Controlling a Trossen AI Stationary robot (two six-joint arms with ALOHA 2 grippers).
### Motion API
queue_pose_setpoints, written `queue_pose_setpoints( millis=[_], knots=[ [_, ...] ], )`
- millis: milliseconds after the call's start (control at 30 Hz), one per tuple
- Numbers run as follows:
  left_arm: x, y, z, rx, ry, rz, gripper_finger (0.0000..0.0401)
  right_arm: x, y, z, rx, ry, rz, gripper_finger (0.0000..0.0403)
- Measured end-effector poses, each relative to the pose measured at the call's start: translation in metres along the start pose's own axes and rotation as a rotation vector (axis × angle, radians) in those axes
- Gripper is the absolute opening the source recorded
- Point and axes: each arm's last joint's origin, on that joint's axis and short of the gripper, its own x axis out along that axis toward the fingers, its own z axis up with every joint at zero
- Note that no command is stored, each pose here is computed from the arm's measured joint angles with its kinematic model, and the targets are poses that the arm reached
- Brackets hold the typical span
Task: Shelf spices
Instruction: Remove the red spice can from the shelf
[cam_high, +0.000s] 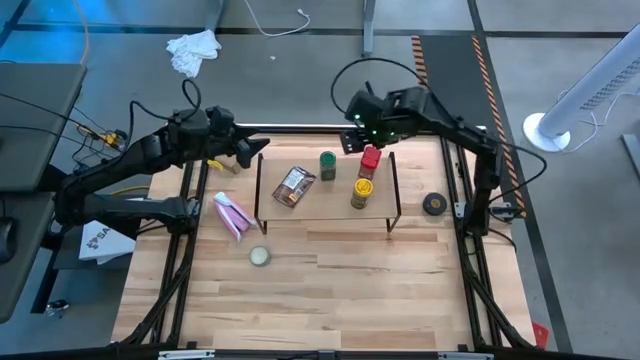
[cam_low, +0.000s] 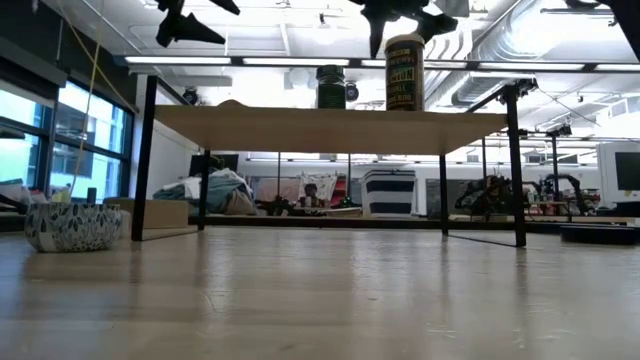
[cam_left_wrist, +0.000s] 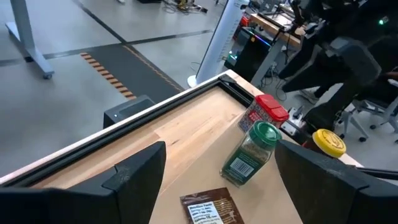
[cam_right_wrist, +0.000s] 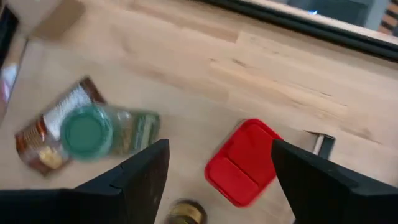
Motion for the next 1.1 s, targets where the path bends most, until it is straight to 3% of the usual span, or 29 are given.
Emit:
queue_pose_setpoints(
  millis=[233, 500, 900, 1100],
  knots=[
    [-0.001, 0.003, -0.007, 0.009, 0.075, 0.027, 0.0299, 0.026, -0.002, -0.016, 0.167, 0.046, -0.117, 0.0267],
    [-0.007, 0.004, -0.008, 0.009, 0.082, 0.019, 0.0299, 0.020, -0.015, -0.020, 0.341, 0.006, -0.148, 0.0216],
    [-0.007, 0.003, -0.008, 0.009, 0.092, -0.003, 0.0299, 0.029, -0.009, -0.019, 0.365, -0.024, -0.165, 0.0198],
    [-0.007, 0.003, -0.008, 0.033, 0.094, -0.006, 0.0299, 0.029, -0.004, -0.018, 0.366, 0.020, -0.089, 0.0198]
  ],
)
